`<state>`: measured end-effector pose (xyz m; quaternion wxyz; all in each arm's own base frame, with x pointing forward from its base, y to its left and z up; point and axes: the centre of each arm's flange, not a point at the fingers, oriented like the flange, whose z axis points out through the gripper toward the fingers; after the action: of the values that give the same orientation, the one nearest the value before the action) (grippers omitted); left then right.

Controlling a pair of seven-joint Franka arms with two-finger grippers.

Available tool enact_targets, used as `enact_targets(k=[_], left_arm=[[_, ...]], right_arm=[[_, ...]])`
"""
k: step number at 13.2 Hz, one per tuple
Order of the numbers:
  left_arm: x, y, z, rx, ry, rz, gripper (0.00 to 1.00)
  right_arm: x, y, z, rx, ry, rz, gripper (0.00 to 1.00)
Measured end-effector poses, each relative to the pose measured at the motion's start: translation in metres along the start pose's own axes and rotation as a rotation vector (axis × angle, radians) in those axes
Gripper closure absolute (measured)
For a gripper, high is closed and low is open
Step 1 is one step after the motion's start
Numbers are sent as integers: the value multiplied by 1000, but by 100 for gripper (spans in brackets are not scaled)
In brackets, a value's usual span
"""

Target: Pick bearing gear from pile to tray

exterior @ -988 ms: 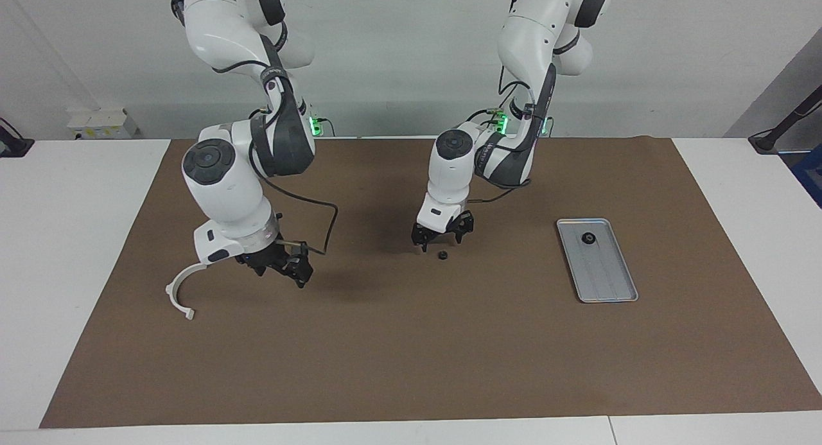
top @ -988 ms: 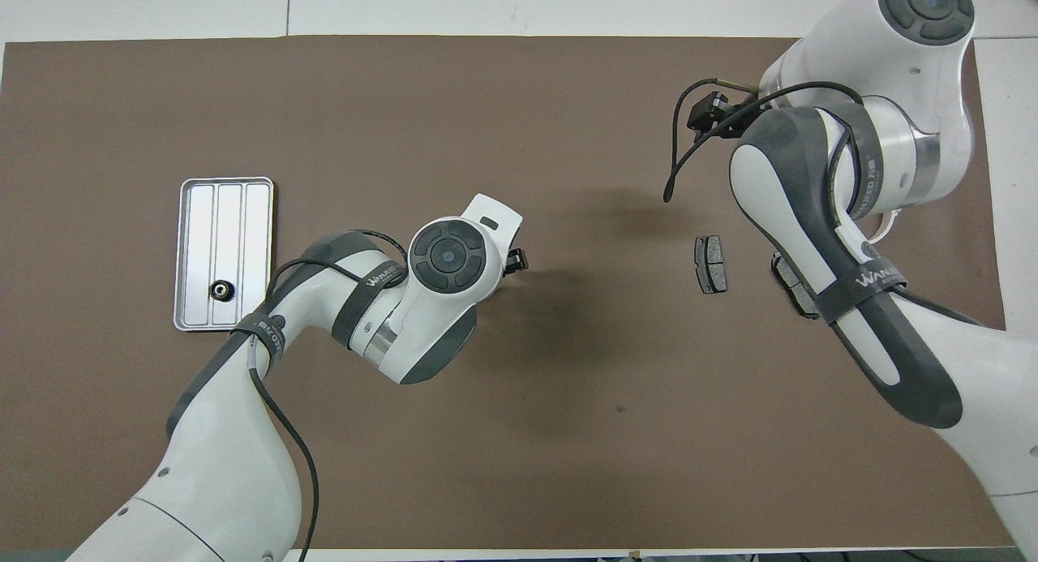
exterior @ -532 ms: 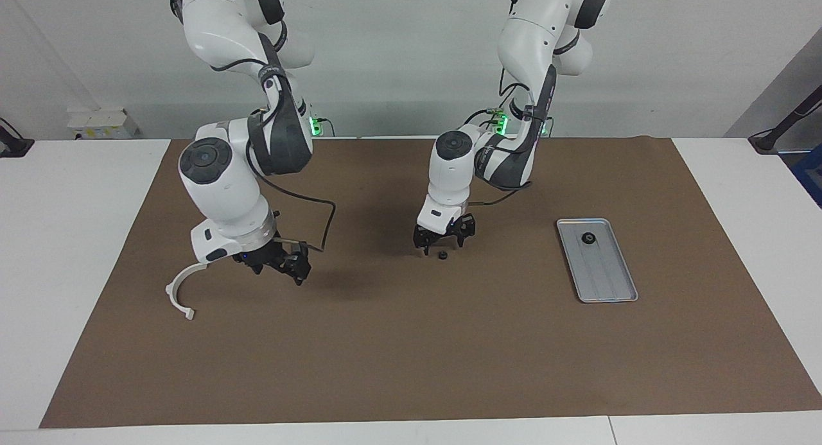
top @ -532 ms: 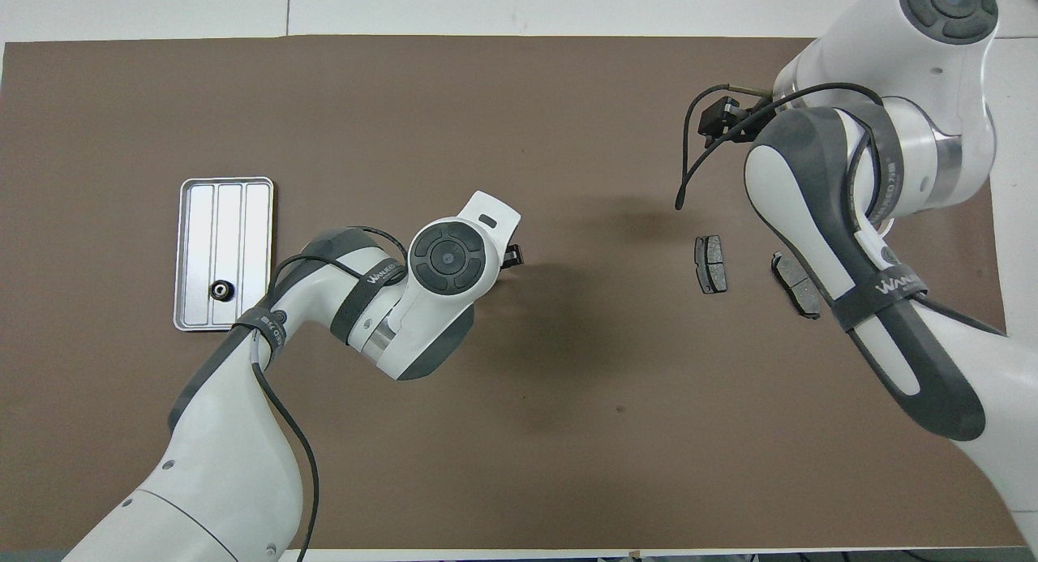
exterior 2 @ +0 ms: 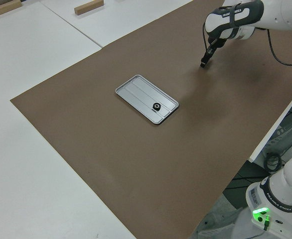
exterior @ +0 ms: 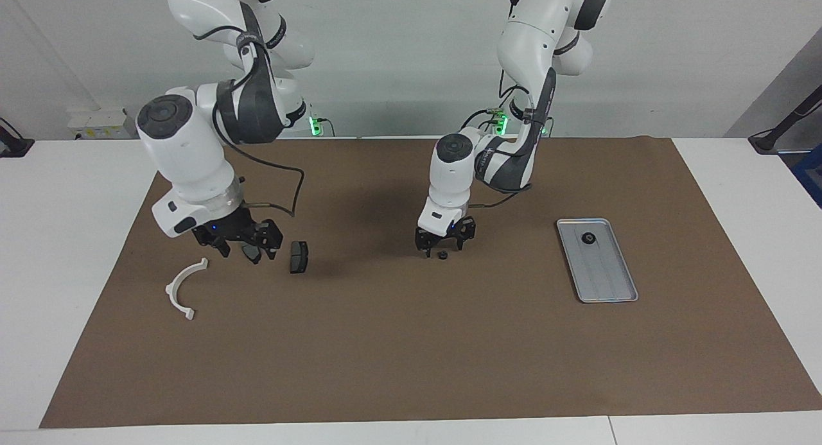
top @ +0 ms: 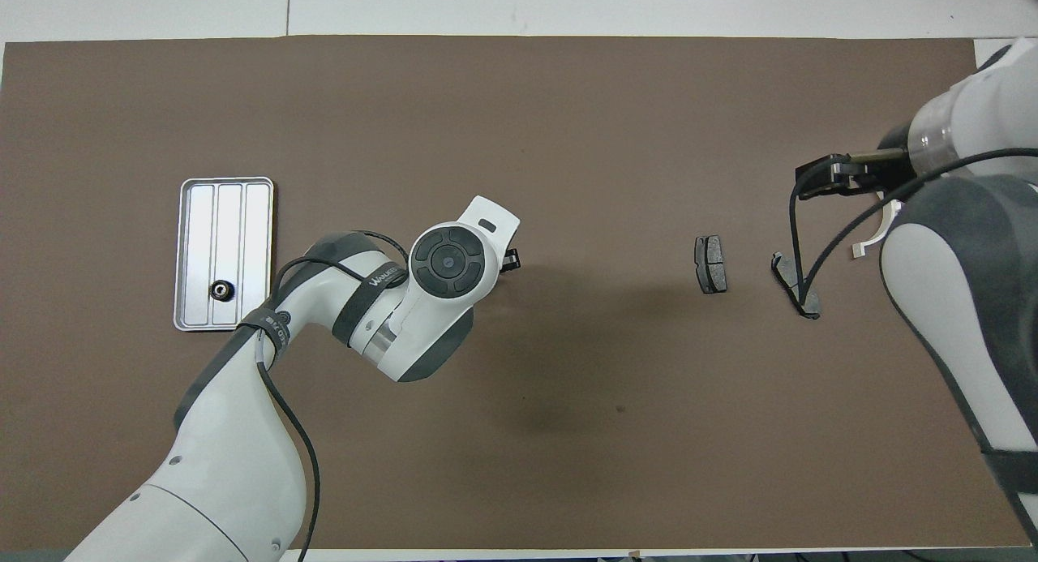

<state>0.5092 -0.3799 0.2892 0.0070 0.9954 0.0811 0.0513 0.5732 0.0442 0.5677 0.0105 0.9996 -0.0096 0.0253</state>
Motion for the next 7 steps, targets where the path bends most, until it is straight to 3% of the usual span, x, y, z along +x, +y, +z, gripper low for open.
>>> enact_targets(k=[3,4,7], left_arm=[[3,-1,-6,-4,10,-3,68],[3,-1,-6,-5,11,-4,76],[20,-6,-17,10,13,-18,76]], right_arm=[[-37,-4,-46,-2,12,-4,0],[-42,-6,-53,2,21,-4,0],[-50,-7,-63,1,27,-7,0]])
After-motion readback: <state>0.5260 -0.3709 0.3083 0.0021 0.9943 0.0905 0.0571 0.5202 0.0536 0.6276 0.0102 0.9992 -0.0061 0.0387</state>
